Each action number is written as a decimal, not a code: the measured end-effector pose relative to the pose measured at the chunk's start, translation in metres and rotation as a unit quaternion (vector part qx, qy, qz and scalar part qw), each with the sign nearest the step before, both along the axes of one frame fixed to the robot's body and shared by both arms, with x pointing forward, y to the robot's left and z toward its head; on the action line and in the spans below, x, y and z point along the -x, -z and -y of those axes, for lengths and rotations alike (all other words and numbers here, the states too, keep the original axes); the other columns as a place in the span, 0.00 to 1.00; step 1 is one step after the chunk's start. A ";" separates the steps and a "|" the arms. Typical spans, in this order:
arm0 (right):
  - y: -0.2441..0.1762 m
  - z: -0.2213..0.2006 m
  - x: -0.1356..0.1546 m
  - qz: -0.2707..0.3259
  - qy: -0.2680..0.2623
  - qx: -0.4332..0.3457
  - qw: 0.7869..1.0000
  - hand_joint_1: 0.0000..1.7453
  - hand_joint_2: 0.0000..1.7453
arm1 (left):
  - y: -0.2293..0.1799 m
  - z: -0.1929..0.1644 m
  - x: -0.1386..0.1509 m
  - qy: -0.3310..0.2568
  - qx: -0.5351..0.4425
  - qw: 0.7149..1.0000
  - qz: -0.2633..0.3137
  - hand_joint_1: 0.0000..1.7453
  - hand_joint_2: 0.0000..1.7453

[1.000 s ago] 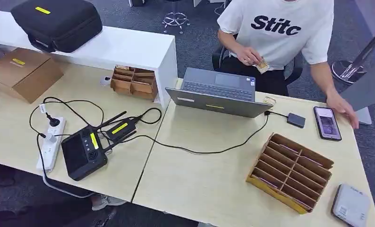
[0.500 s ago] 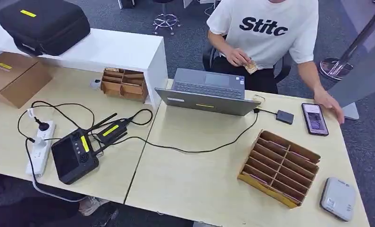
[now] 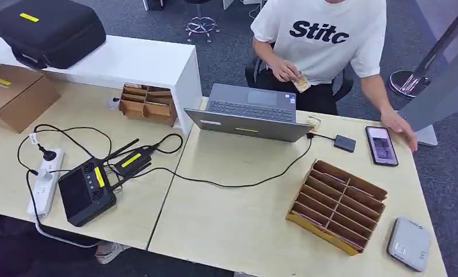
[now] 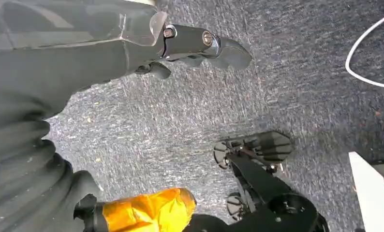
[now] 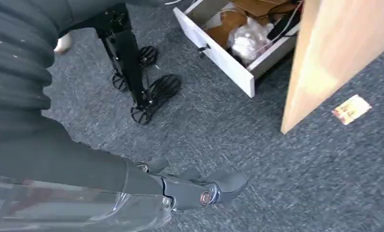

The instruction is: Pass the card to the sensor for recognition and then transmit it.

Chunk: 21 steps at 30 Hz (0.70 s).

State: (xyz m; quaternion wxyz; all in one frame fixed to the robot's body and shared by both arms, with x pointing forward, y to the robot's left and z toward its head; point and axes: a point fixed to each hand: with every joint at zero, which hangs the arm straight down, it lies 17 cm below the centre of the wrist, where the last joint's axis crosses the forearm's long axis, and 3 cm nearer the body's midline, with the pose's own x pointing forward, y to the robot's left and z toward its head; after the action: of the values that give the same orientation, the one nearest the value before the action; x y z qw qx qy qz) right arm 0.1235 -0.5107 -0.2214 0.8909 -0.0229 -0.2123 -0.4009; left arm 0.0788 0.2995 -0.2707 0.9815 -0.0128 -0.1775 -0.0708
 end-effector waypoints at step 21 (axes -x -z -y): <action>-0.018 0.033 -0.023 0.116 0.247 0.072 0.959 0.00 1.00 | -0.004 -0.030 -0.008 -0.032 -0.017 0.999 0.031 0.00 1.00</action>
State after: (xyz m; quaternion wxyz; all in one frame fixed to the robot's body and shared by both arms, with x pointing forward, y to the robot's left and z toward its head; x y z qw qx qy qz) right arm 0.1469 -0.5437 -0.2032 0.7296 -0.0919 -0.3297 -0.5921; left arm 0.0869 0.3293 -0.2663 0.9773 0.0121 -0.2071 -0.0426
